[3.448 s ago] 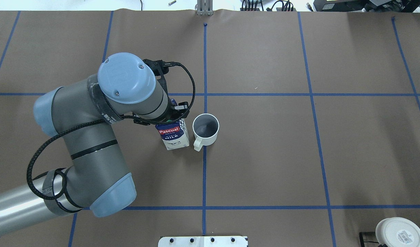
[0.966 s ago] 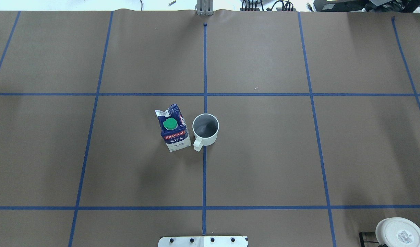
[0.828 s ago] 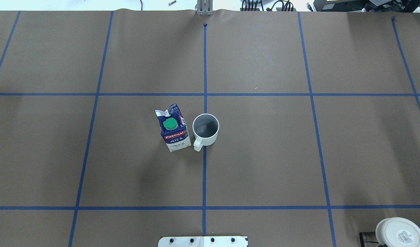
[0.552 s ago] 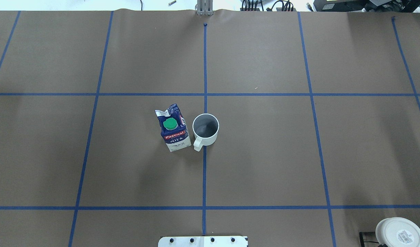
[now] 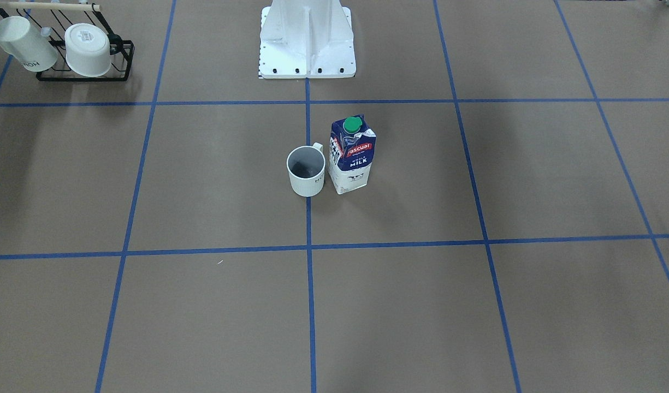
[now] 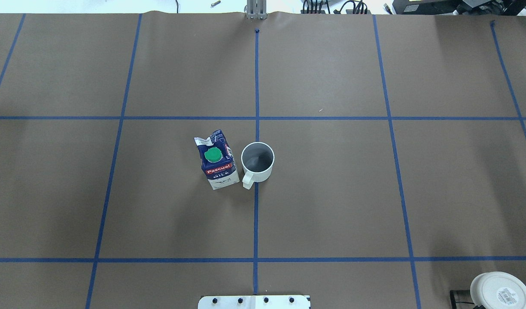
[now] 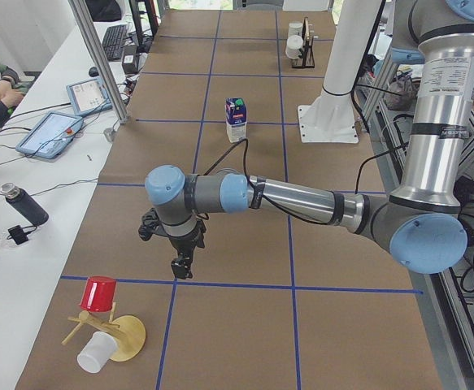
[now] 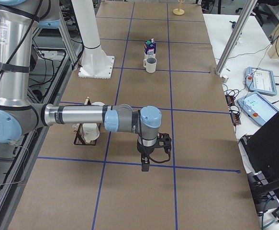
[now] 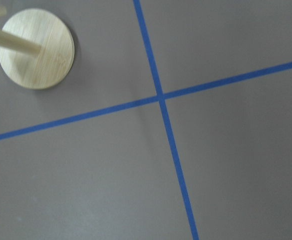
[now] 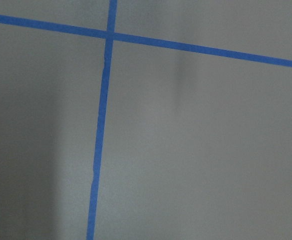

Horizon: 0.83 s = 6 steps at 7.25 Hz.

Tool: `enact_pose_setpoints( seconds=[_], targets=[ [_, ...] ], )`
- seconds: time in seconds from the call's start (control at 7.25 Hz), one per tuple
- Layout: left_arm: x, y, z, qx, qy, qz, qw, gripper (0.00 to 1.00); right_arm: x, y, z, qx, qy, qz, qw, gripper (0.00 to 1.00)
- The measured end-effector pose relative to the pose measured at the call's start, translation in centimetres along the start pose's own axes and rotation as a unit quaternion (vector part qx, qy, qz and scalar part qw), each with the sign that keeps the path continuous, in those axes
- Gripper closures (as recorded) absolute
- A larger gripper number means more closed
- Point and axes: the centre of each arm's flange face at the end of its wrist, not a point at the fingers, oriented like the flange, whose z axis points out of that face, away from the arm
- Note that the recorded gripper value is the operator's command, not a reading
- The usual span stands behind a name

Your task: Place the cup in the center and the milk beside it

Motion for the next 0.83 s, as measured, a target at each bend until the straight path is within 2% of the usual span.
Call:
enact_pose_setpoints(
  seconds=[0.28,0.41,0.83],
  targets=[
    [0.1,4.4,1.1,0.013,-0.001,-0.002,0.9999,0.01,0.0,0.0,0.0,0.0,0.0,0.0,1.0,0.0],
    [0.5,5.3,0.9,0.019,-0.002,-0.003,0.9998,0.01,0.0,0.0,0.0,0.0,0.0,-0.001,1.0,0.0],
    [1.6,5.1,-0.4,0.033,-0.006,0.003,0.9994,0.01,-0.1,-0.1,-0.1,0.001,0.0,-0.001,1.0,0.0]
  ],
)
